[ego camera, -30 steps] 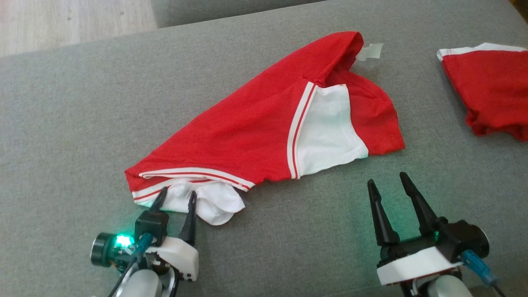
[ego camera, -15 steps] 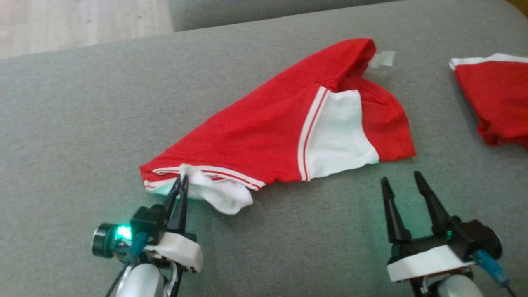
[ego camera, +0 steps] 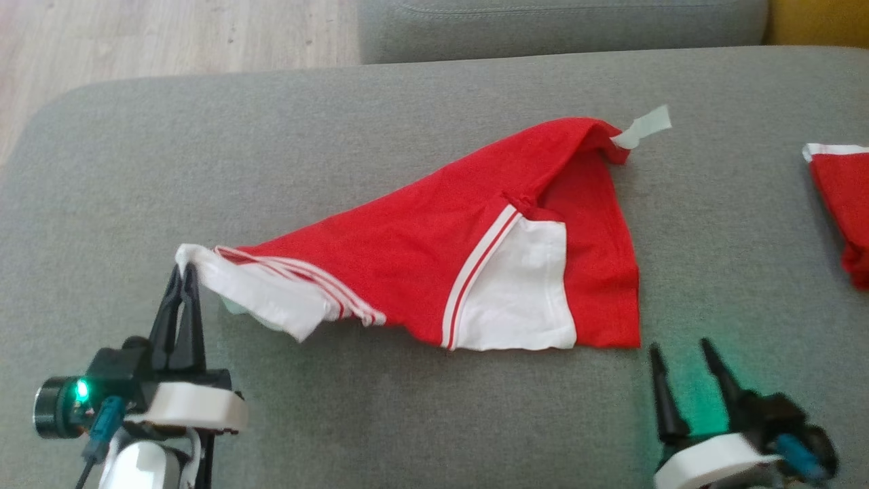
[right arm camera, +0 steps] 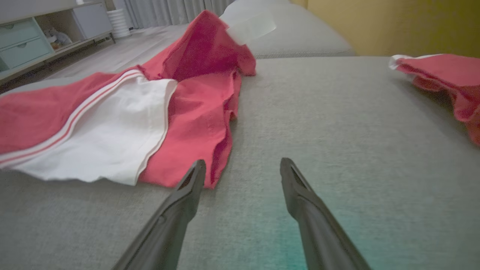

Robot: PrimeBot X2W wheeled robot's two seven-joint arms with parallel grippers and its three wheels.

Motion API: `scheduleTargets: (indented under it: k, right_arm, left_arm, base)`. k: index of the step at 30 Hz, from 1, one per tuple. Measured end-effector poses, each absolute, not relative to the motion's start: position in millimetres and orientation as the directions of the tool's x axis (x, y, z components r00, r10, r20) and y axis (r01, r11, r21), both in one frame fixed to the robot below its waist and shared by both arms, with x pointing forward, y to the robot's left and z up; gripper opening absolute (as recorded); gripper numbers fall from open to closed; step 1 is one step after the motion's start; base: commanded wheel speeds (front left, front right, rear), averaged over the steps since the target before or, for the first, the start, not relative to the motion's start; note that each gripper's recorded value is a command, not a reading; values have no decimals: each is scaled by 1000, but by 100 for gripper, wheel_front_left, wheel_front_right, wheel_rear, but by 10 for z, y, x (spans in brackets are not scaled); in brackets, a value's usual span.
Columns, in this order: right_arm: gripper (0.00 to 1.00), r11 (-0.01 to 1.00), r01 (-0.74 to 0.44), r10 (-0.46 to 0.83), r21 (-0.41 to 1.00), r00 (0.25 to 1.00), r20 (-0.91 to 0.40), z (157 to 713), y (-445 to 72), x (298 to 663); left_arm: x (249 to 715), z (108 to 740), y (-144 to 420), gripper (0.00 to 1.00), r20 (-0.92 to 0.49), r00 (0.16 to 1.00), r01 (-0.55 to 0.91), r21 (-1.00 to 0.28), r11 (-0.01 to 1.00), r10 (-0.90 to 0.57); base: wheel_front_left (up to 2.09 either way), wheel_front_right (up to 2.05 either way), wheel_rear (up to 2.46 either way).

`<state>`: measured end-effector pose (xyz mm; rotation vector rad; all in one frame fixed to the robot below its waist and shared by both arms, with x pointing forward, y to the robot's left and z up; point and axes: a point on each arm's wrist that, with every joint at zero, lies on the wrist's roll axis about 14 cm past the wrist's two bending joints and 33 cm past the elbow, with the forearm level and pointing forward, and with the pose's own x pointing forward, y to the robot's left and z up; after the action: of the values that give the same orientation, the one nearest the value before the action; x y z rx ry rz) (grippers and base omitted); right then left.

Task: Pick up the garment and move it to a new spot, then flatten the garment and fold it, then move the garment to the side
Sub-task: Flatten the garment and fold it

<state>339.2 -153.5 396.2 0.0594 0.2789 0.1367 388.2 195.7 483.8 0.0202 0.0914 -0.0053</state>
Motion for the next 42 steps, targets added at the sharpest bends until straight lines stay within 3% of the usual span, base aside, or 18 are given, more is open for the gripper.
scheduleTargets:
  k: [8, 21, 22, 23, 24, 25, 32, 42]
  right_arm:
    - [100, 960, -273, 275, 58, 888, -368, 3674, -1154, 3240]
    - [100, 944, -331, 305, 1, 868, -392, 3585, -1095, 3458]
    - [91, 943, -332, 306, 1, 868, -392, 3583, -1091, 3465]
    - [62, 943, -333, 307, 1, 867, -392, 3583, -1087, 3472]
    - [40, 942, -335, 309, 1, 868, -389, 3589, -1080, 3480]
    - [0, 942, -337, 310, -3, 869, -385, 3602, -1077, 3494]
    - [0, 938, -346, 316, -19, 876, -365, 3674, -1068, 3505]
    - [0, 954, -291, 275, -73, 946, -174, 4287, -1237, 3548]
  left_arm:
    - [3868, 4856, 2022, 0, -91, 996, -11, 22, 1000, 13]
    - [3860, 4752, 2074, 0, -123, 992, -24, 21, 999, 26]
    - [3858, 4747, 2075, 0, -124, 992, -24, 21, 999, 27]
    - [3857, 4740, 2076, 0, -126, 992, -25, 21, 999, 27]
    - [3855, 4734, 2076, 0, -128, 991, -24, 22, 999, 27]
    - [3856, 4731, 2074, 0, -129, 991, -24, 21, 999, 27]
    - [3866, 4792, 2042, 0, -106, 994, -16, 13, 1000, 17]
    - [3848, 5259, 1959, 0, 43, 999, 22, -23, 999, -21]
  base:
    - [0, 0, 0]
    - [0, 0, 0]
    - [0, 0, 0]
    - [0, 0, 0]
    - [0, 0, 0]
    - [0, 0, 0]
    - [0, 0, 0]
    - [0, 0, 0]
